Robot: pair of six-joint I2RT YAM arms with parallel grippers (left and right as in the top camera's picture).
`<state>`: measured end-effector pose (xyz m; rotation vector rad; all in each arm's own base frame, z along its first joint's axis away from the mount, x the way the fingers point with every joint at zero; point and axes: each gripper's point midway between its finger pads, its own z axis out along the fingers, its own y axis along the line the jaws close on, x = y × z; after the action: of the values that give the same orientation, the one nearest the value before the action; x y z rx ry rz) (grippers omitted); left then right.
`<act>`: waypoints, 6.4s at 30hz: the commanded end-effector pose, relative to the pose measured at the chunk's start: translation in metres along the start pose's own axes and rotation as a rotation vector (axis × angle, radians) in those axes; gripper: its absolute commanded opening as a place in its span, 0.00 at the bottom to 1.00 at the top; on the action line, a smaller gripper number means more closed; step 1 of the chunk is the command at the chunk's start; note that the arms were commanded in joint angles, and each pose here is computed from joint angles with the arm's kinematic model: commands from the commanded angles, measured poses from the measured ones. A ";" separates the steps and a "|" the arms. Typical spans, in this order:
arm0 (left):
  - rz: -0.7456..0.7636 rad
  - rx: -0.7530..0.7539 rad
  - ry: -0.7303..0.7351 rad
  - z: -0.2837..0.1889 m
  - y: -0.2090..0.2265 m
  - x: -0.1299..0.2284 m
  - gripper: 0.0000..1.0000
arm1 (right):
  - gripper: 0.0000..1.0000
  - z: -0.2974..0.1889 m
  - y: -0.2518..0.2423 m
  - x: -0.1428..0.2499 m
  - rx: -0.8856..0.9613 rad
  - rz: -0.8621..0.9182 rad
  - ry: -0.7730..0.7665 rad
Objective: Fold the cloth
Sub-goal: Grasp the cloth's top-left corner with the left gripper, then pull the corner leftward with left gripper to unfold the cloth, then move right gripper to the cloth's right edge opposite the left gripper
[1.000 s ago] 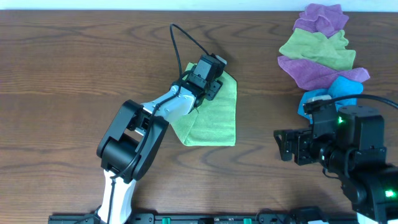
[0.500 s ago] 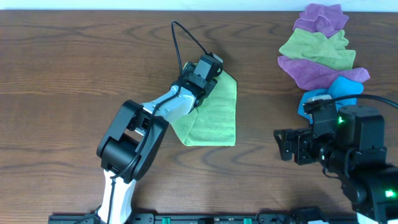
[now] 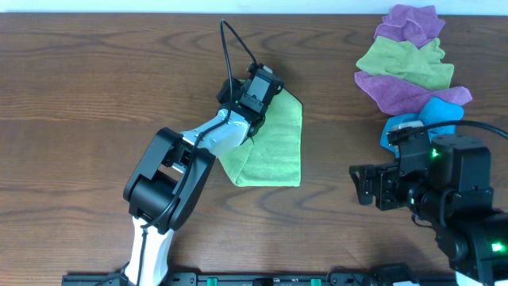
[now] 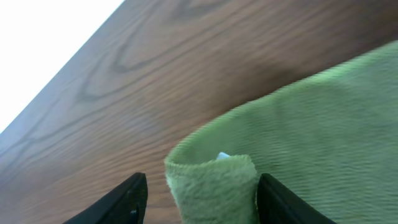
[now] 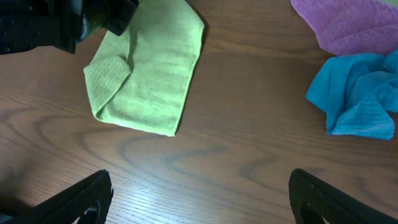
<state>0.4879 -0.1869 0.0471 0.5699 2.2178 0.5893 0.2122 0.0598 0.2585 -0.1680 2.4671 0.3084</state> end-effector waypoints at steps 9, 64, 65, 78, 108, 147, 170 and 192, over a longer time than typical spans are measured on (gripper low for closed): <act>0.150 -0.099 0.103 0.004 0.018 0.021 0.22 | 0.90 0.002 -0.003 -0.001 0.012 0.021 0.005; -0.611 0.702 0.286 -0.033 0.063 0.050 0.50 | 0.89 0.015 -0.006 0.000 0.015 0.018 0.057; -0.628 0.709 0.287 -0.032 0.068 0.053 0.52 | 0.89 0.015 -0.006 0.000 0.015 0.018 0.057; -0.691 0.886 0.365 -0.017 0.038 0.073 0.52 | 0.89 0.015 -0.006 -0.001 0.015 0.002 0.056; -0.654 0.807 0.339 0.015 0.038 0.085 0.49 | 0.89 0.015 -0.006 -0.006 0.013 -0.031 0.034; -0.869 0.771 0.430 0.017 0.134 0.117 0.52 | 0.83 0.041 -0.006 -0.028 -0.003 -0.009 0.028; -0.624 0.793 0.498 -0.104 0.098 0.075 0.26 | 0.77 0.188 -0.004 -0.096 -0.165 -0.120 -0.018; -0.520 0.514 0.795 -0.147 0.022 0.169 0.06 | 0.14 0.253 0.037 -0.134 -0.354 -0.147 -0.034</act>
<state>0.2810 -0.1125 0.0429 -0.0093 3.2029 -0.0734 0.4581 0.1470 0.1553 -0.4437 2.3313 0.6230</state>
